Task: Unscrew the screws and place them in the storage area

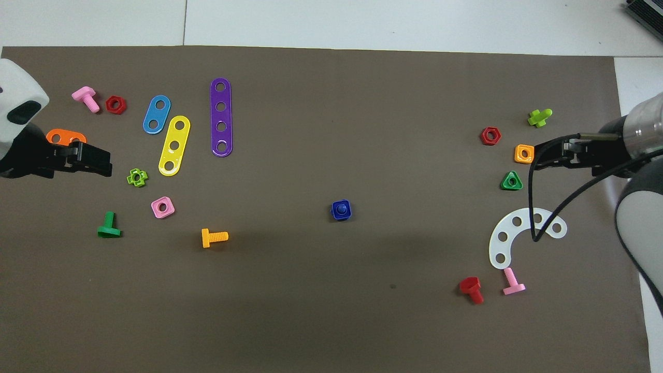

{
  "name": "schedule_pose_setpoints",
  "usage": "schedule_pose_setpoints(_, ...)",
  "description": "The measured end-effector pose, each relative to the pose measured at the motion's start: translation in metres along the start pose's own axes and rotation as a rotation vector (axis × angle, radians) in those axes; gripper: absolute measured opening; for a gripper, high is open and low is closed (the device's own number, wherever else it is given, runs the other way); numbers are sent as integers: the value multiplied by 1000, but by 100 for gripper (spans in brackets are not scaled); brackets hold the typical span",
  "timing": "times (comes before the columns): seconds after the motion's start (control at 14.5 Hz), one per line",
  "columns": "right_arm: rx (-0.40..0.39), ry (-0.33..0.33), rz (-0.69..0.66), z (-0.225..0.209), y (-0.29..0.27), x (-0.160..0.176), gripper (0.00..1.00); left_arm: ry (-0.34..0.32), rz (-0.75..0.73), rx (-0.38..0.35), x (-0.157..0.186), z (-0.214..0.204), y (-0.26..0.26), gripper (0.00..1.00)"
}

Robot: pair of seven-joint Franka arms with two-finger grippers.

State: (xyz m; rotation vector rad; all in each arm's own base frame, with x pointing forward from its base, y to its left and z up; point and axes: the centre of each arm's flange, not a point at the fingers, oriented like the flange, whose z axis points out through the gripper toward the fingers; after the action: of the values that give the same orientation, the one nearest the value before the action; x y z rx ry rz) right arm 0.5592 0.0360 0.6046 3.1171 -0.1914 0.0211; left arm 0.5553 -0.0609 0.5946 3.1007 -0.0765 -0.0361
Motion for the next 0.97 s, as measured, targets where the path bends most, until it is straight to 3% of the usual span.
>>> schedule_pose_setpoints(0.21, 0, 0, 0, 0, 0, 0, 100, 15, 13, -50, 8, 21, 44, 100)
schedule_pose_setpoints(0.48, 0, 0, 0, 0, 0, 0, 100, 58, -51, -78, 33, 83, 147, 100)
schedule_pose_setpoints(0.69, 0, 0, 0, 0, 0, 0, 100, 105, -77, -126, 45, 115, 191, 100)
schedule_pose_setpoints(0.97, 0, 0, 0, 0, 0, 0, 100, 94, -72, -136, 40, 162, 254, 100)
